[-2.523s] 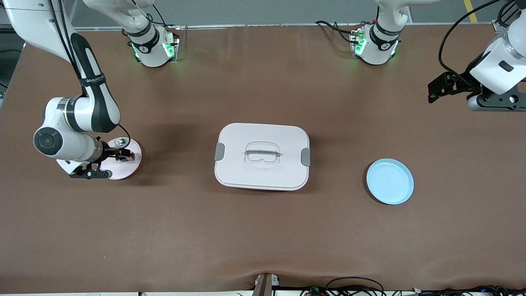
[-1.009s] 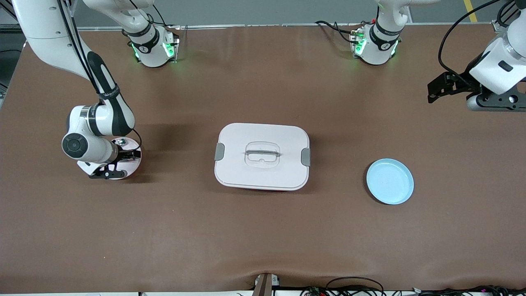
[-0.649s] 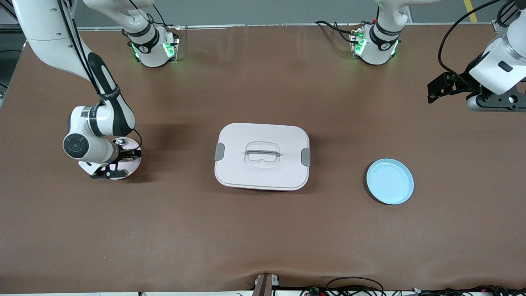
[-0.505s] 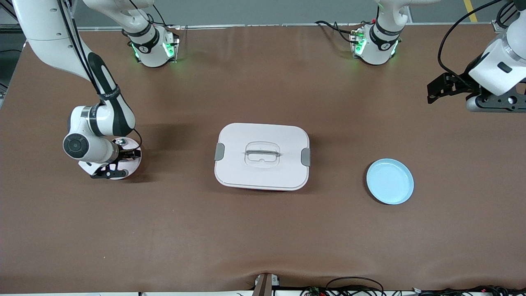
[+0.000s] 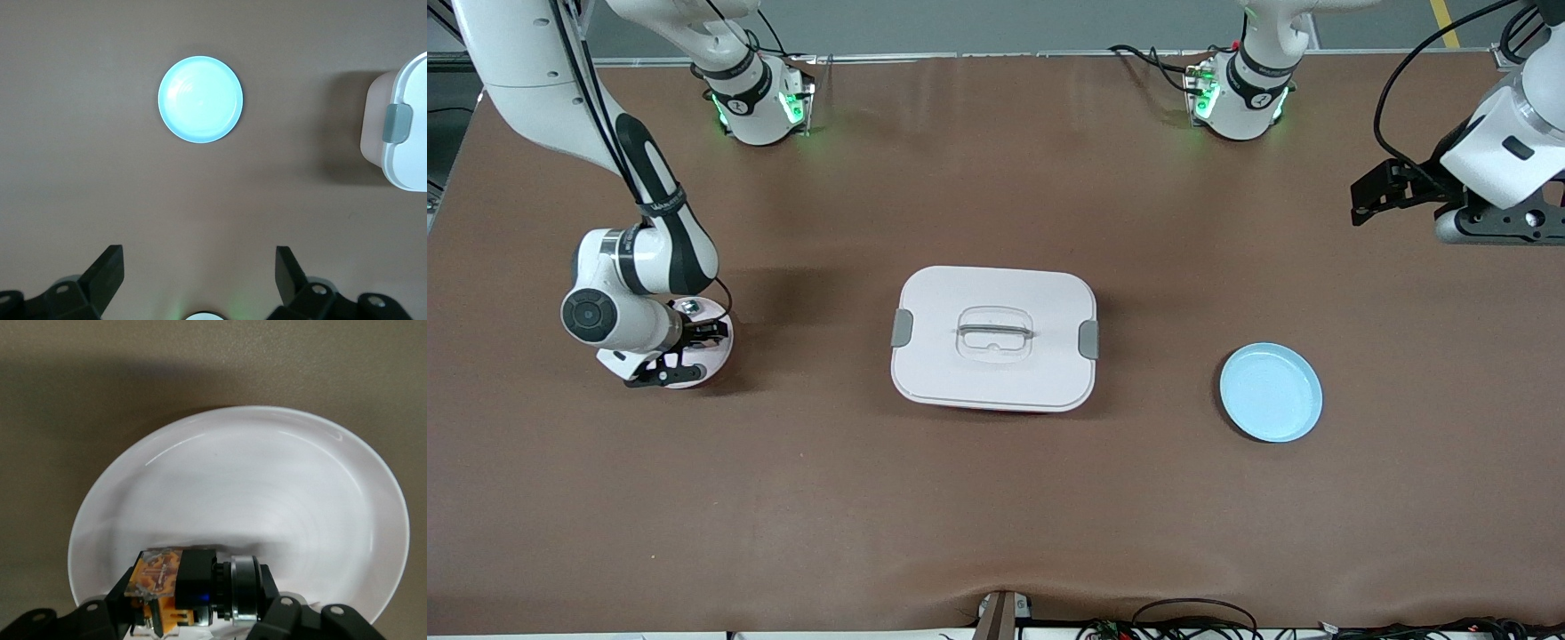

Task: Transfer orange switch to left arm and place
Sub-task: 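Lift the orange switch off the white plate with the right gripper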

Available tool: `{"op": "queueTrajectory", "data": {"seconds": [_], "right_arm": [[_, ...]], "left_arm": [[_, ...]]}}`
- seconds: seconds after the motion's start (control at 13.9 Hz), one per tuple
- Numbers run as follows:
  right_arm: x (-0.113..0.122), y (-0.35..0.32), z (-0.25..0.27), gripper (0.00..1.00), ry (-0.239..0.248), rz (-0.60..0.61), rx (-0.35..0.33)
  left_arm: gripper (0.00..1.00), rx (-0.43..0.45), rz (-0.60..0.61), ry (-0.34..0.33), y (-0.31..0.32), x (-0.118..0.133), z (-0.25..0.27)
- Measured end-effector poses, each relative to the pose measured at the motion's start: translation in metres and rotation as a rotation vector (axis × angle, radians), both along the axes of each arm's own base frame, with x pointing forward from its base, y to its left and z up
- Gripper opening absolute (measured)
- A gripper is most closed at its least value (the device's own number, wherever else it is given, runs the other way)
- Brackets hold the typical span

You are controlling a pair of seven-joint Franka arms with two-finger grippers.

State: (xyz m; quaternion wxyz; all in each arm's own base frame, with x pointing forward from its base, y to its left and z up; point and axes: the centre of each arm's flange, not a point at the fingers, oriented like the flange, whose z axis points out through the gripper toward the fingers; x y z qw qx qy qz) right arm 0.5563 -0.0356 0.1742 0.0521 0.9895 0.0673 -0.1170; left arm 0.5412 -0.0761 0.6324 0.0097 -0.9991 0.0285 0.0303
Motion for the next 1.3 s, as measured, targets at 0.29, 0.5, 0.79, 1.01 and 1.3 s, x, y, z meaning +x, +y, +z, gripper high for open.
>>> {"op": "queueTrajectory", "data": {"seconds": [0.29,0.5,0.79,1.01,1.3], "right_arm": [[0.004,-0.003,0.015,0.72,0.049,-0.012,-0.005],[0.015,0.002,0.059,0.72,0.116,-0.024,-0.006],[0.03,0.046,0.165,0.72,0.183,-0.096,0.035],[0.037,0.092,0.235,0.72,0.212,-0.188,0.094],[0.033,0.162,0.277,0.72,0.235,-0.339,0.137]], "left_arm": [[1.0,0.0,-0.001,0.0,0.0,0.0,0.0],[1.0,0.0,-0.001,0.0,-0.001,0.0,0.0],[1.0,0.0,-0.002,-0.002,-0.001,0.0,0.001],[1.0,-0.001,-0.003,-0.005,-0.002,0.0,0.002],[1.0,-0.002,-0.004,-0.01,-0.003,0.0,0.004]]}}
